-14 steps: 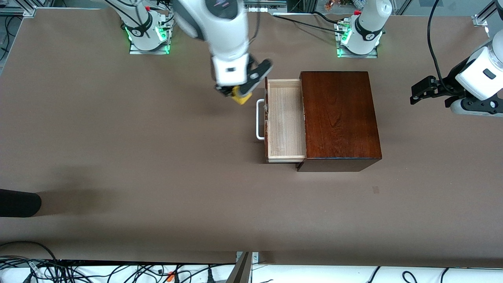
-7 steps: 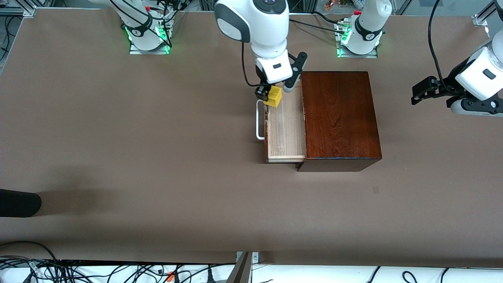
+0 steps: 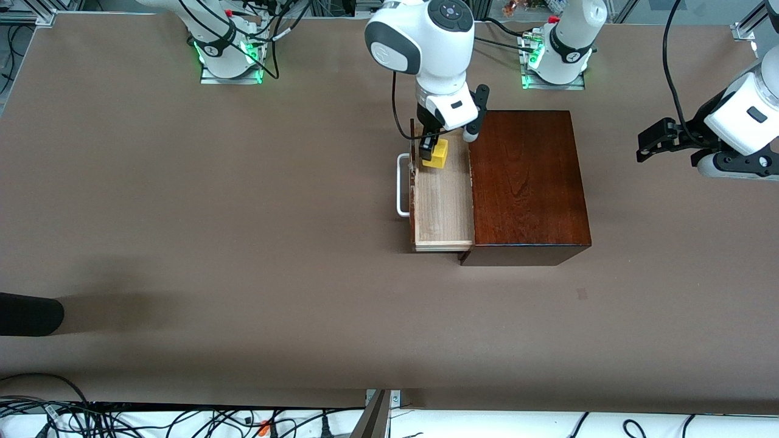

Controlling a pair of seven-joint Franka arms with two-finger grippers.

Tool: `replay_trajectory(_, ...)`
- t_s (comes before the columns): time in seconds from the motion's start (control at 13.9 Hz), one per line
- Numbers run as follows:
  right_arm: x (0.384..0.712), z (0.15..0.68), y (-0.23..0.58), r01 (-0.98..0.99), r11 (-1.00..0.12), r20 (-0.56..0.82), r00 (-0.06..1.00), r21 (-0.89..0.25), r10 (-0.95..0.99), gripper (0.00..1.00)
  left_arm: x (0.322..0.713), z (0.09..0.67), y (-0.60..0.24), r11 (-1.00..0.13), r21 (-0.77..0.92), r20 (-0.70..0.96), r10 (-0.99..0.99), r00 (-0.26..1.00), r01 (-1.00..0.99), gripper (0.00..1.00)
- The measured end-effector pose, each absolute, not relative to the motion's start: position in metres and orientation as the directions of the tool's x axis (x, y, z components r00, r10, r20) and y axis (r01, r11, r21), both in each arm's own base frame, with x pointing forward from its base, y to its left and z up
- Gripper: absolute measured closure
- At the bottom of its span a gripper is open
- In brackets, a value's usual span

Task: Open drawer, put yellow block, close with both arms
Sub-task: 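Lower the cube into the drawer and open the right gripper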

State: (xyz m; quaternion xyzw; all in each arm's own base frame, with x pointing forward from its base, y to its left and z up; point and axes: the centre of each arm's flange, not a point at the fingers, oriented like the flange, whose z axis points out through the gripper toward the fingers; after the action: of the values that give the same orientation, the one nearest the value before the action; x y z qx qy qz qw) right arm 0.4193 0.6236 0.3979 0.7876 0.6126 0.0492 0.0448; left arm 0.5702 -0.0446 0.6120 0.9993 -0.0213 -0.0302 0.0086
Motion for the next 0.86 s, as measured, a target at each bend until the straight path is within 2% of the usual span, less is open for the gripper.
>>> replay_trajectory(0.65, 0.429, 0.346, 0.627, 0.986, -0.030, -0.055, 0.039, 0.165, 0.998, 0.45, 0.570, 0.611, -0.045, -0.999, 0.018, -0.063, -0.044, 0.997, -0.043, 0.00)
replay_trajectory(0.86, 0.432, 0.334, 0.628, 0.986, 0.000, -0.055, 0.009, 0.169, 0.998, 0.45, 0.570, 0.611, -0.045, -0.999, 0.018, -0.063, -0.044, 0.997, -0.043, 0.00)
